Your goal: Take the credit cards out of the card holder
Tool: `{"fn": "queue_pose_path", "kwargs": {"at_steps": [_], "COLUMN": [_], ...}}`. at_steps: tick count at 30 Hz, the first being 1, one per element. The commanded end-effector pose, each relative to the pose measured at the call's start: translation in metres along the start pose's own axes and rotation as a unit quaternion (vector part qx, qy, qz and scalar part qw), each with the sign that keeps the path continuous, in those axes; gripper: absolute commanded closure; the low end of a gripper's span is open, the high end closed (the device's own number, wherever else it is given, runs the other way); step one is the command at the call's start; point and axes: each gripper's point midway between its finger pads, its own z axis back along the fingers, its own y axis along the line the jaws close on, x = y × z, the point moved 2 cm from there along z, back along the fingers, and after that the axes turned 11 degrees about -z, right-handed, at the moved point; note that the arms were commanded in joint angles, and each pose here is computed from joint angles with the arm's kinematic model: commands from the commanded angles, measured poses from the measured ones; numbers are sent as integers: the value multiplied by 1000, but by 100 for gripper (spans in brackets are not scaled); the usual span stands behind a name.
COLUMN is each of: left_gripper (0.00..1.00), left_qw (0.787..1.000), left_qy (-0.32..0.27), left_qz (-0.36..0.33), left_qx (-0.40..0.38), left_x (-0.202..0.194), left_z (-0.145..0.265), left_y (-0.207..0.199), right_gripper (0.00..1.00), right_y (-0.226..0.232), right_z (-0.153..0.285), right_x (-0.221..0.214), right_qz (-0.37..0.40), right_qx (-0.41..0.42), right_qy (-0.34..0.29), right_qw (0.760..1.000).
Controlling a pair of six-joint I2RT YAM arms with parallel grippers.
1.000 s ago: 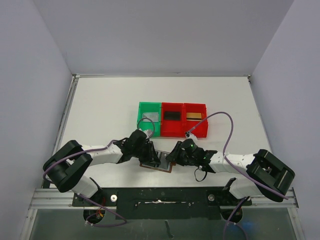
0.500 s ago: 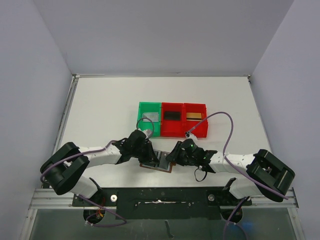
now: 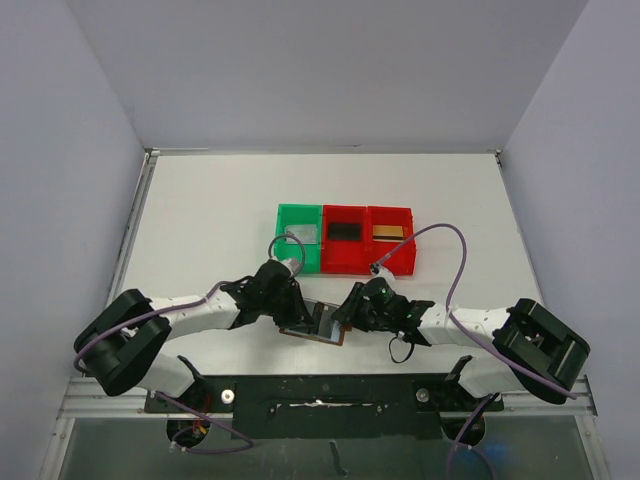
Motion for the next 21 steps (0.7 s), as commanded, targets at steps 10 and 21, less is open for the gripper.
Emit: {"fn": "queue_pose_path", "kwargs": {"at_steps": [10,21], "left_gripper": [100,100], "left_qw": [999,999], "left_qy": [-28,-31], "left_qz": [-19,-19], "left_qx": [-5,-6], "left_x": [9,10], "left_z": [6,6], "left_y": [-4,-5], "right_gripper": [70,64], "right_y": [1,48], "right_z": [1,11], "right_x": [4,3], "right_qz": [37,87], "right_qx": [-18,46], "right_qy": [-10,1], "right_qw": [999,995]}}
